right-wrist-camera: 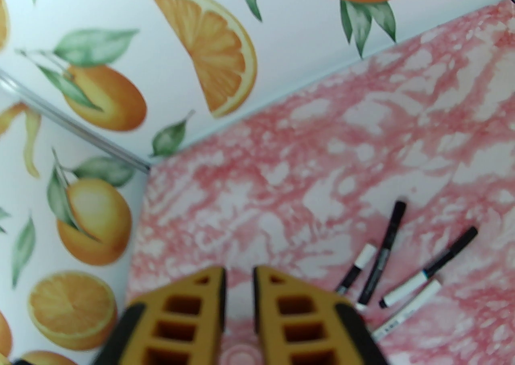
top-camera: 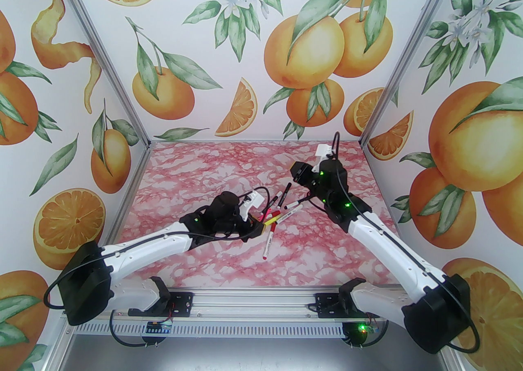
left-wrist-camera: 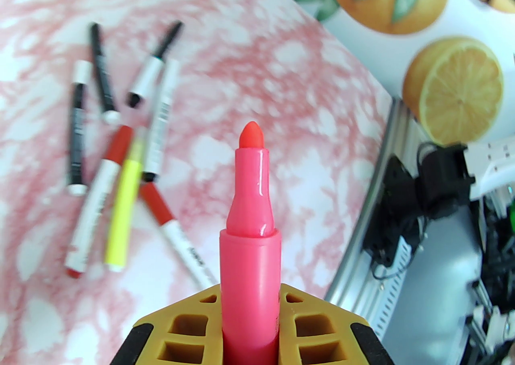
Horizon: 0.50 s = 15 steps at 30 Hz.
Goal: Open the pen caps
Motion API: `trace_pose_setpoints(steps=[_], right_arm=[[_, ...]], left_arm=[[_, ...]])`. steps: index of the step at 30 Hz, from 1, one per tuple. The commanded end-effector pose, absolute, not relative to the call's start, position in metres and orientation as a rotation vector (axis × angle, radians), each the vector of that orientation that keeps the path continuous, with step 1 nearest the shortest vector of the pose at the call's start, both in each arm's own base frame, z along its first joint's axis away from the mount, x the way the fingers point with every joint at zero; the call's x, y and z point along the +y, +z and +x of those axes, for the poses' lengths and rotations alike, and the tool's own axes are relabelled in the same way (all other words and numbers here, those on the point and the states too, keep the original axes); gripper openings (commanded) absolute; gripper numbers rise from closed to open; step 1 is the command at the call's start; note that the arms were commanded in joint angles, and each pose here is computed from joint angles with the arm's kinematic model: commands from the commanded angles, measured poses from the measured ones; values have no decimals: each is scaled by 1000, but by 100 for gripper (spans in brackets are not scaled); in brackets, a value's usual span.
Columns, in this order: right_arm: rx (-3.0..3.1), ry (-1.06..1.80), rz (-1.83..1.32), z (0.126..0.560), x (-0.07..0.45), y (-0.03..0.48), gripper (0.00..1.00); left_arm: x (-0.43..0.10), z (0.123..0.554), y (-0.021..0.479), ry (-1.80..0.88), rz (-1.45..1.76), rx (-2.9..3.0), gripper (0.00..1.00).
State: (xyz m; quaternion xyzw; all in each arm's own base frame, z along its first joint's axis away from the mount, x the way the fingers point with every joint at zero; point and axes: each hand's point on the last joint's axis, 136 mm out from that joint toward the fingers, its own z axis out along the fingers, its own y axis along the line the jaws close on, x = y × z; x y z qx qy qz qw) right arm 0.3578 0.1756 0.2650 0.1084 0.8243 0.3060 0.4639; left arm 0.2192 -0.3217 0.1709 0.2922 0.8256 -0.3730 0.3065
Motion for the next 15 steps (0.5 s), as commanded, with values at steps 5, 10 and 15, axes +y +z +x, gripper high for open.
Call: trace_pose_setpoints(steps=[5, 10, 15], right_arm=[[2241, 504, 35, 309, 183, 210, 8], [2287, 466, -42, 287, 194, 183, 7], [2306, 515, -75, 271, 205, 165, 7]], left_arm=[[-258, 234, 153, -704, 537, 2312, 0], [-203, 223, 125, -497, 393, 2450, 0], [-160, 217, 104, -381, 214, 2536, 2]])
